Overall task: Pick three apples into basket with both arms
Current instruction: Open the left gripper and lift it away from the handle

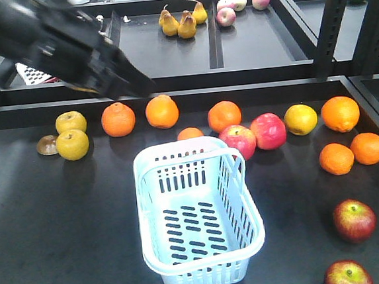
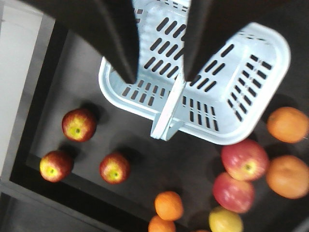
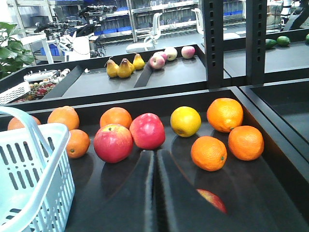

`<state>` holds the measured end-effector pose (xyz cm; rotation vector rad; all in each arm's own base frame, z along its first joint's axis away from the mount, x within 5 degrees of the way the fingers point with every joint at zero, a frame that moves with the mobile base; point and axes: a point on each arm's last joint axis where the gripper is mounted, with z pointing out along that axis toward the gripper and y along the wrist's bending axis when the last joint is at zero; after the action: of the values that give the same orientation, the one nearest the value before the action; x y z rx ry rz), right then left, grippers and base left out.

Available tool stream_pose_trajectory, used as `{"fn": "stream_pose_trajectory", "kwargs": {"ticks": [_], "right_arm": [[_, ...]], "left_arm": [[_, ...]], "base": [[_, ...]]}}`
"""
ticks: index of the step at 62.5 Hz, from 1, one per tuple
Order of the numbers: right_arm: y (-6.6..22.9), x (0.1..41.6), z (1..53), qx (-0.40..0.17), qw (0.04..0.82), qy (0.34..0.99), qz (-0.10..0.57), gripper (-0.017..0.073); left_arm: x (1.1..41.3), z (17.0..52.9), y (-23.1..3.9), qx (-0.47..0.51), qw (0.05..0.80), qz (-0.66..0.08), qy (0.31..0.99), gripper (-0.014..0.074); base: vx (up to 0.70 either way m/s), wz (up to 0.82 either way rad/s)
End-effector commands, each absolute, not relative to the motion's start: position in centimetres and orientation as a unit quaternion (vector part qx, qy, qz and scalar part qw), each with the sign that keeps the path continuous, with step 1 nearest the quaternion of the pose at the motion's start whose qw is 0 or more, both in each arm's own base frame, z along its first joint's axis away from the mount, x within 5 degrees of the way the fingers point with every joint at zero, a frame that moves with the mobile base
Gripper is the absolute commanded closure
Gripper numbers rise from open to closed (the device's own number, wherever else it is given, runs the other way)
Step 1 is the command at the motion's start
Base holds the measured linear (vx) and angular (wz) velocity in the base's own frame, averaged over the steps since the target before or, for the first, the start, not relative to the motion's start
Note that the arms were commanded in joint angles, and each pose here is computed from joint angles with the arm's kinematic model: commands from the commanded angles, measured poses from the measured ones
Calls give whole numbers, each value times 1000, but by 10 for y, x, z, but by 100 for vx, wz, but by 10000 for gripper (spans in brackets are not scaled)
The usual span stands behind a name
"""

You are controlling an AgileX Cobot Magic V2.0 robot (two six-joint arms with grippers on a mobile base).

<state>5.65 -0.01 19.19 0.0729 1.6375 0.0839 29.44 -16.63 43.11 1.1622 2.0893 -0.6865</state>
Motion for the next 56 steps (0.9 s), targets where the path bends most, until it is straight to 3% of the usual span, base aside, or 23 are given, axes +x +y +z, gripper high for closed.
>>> {"fn": "stream_pose_trajectory", "kwargs": {"ticks": [1, 10, 20, 46, 56], "right_arm": [[1, 56, 195, 20, 709, 704, 35, 565], [1, 56, 195, 20, 709, 704, 35, 565], [1, 56, 195, 20, 709, 704, 35, 565], [1, 56, 196, 26, 713, 700, 43, 565], [1, 56, 199, 25, 723, 689, 47, 565]], "left_arm": [[250, 470, -152, 440, 369, -274, 771, 570], [209, 460, -139, 439, 358, -287, 772, 601], [158, 420, -121, 429, 363, -304, 770, 602], [70, 259, -71, 293, 440, -270, 805, 601], [63, 270, -63, 243, 524, -280, 767, 601]], "base": [[0, 0], [0, 0], [0, 0], [0, 0], [0, 0]]}}
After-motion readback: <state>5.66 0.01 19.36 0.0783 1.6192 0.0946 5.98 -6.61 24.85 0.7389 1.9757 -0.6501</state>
